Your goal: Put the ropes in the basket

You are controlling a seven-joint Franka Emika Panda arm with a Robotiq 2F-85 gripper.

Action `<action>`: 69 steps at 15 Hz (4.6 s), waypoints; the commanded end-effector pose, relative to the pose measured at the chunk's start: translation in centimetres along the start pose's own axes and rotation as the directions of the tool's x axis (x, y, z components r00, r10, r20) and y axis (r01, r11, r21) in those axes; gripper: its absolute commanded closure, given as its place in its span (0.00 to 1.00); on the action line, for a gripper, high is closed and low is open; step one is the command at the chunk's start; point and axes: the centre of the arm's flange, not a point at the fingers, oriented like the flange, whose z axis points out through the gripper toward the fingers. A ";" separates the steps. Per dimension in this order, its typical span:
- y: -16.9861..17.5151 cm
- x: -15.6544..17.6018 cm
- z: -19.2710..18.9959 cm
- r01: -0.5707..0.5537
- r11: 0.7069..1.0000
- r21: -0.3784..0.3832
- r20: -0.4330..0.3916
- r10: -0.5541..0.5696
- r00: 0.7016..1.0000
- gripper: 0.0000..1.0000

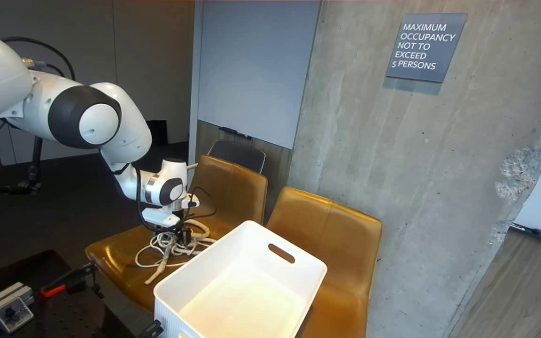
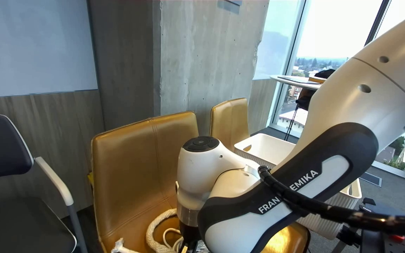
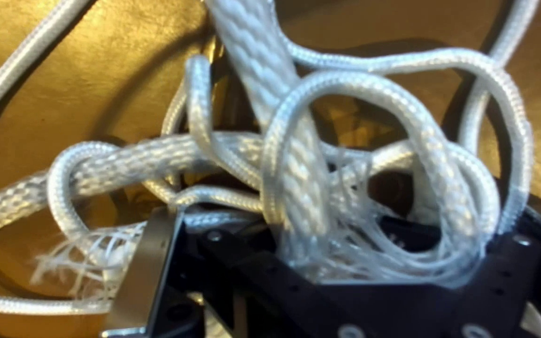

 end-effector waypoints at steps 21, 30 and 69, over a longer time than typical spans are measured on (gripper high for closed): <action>9.1 -2.5 -34.6 -0.138 0.966 -0.217 -0.210 0.091 0.973 1.00; 24.5 -11.4 -52.0 -0.369 0.876 -0.310 -0.277 0.288 0.917 1.00; 11.6 -14.0 -30.4 -0.053 0.991 -0.125 -0.221 0.024 0.975 0.00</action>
